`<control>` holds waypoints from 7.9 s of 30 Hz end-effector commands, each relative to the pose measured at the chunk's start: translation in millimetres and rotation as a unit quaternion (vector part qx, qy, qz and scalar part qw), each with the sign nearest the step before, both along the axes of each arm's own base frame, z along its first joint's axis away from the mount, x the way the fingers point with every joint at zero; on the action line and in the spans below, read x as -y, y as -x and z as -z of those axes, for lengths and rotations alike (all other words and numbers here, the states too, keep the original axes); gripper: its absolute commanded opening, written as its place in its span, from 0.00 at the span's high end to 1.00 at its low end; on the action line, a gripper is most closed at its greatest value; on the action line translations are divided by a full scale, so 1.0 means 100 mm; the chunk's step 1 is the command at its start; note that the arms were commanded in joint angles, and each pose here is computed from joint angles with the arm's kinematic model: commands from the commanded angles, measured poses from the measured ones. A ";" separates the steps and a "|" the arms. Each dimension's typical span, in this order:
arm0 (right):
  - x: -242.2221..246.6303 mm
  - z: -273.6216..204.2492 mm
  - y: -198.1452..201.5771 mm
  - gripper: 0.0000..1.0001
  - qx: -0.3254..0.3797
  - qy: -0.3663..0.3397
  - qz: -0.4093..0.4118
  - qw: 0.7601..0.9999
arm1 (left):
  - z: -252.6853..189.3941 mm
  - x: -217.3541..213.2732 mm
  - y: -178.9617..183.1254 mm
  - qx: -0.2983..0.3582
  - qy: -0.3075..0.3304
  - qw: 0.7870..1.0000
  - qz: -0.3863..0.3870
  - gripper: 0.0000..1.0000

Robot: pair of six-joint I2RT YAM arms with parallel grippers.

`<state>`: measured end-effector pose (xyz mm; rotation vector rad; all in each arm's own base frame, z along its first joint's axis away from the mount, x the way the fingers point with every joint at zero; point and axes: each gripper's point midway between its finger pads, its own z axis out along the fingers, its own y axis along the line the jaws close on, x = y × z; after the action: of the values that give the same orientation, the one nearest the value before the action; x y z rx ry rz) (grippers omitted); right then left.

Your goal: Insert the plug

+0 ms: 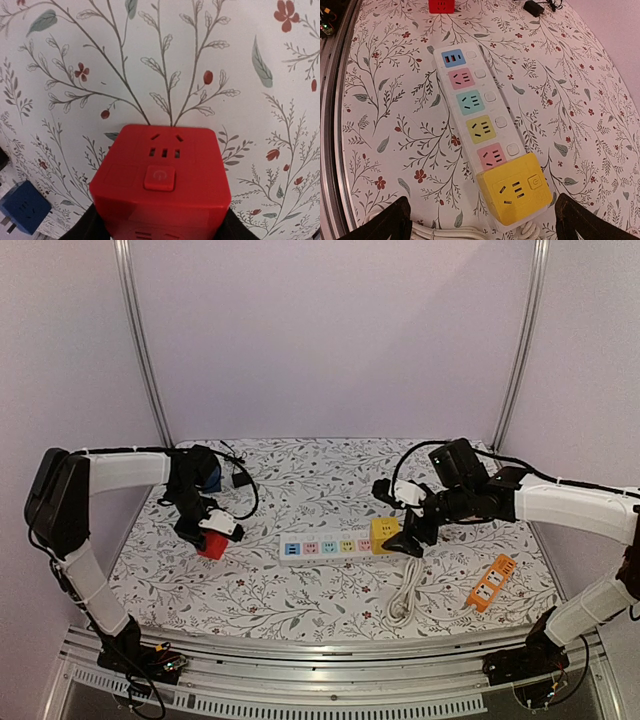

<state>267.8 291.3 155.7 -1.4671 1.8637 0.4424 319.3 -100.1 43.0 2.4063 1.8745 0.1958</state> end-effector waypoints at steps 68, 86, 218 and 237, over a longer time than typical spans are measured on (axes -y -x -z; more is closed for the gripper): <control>-1.55 -1.62 1.80 0.01 0.341 -0.015 -0.427 0.838 | -2.67 2.23 2.48 -0.256 0.326 0.906 0.086 1.00; -1.61 -1.74 1.86 1.00 0.327 -0.050 -0.409 0.851 | -2.62 2.30 2.29 -0.212 0.327 0.919 0.055 0.71; -0.73 1.07 -0.59 0.34 -0.041 0.320 -0.048 0.945 | -1.38 0.15 0.79 0.139 0.534 0.712 -0.434 0.01; -1.05 -0.50 -0.64 0.01 0.045 0.116 -0.015 0.992 | -1.63 0.00 0.68 0.181 0.528 0.694 -0.454 0.00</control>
<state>330.0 381.3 112.1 -1.8467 2.0269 0.0354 240.2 -112.0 189.3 0.6141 1.9286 -0.3554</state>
